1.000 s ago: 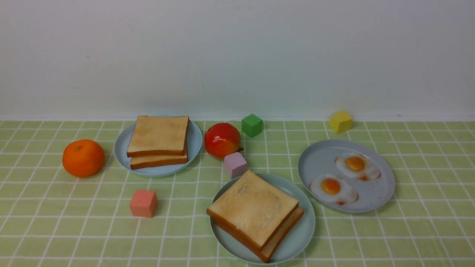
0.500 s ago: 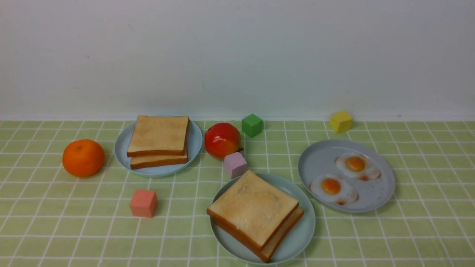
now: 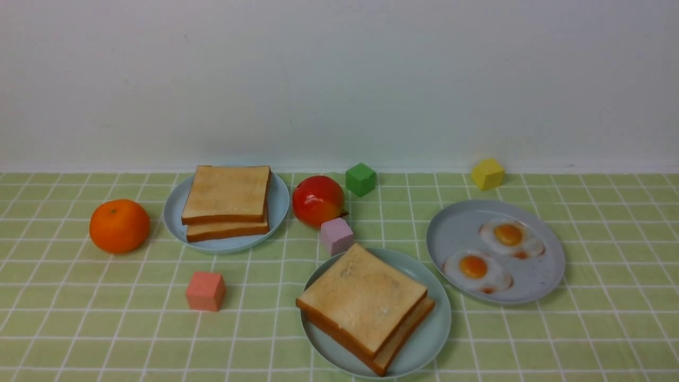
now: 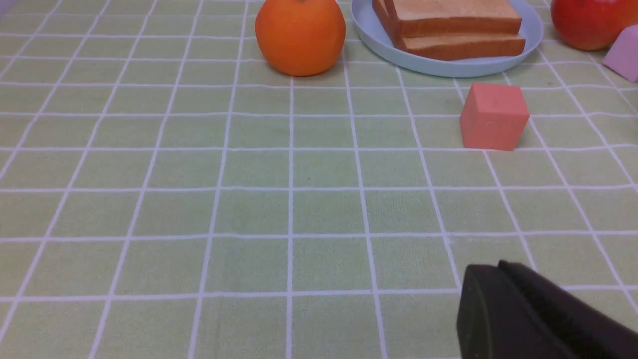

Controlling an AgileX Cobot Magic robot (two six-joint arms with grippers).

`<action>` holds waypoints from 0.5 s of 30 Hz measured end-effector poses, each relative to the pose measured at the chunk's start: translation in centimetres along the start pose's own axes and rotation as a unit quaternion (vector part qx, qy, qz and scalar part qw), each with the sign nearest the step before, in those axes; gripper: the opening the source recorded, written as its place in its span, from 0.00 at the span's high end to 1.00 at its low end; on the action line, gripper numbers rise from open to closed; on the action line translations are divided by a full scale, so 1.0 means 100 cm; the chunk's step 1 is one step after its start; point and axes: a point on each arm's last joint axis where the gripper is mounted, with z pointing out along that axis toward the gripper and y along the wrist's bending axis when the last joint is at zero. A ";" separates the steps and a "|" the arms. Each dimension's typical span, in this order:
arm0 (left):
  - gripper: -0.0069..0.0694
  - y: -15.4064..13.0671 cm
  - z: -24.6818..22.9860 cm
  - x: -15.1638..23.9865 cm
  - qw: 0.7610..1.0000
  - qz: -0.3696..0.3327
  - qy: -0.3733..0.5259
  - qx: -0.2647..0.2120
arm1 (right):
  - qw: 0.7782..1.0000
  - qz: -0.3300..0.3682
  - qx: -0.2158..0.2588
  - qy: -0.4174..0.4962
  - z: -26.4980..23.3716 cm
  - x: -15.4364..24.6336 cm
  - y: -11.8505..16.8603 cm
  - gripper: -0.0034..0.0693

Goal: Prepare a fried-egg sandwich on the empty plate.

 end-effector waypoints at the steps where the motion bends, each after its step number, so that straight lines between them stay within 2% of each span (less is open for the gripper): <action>1: 0.87 0.000 0.000 0.000 1.000 0.000 0.000 0.000 | 1.000 0.000 0.000 0.000 0.000 0.000 0.000 0.77; 15: 0.86 0.000 0.000 0.000 1.000 0.000 0.000 0.000 | 1.000 0.000 0.001 -0.001 0.000 0.000 0.000 0.74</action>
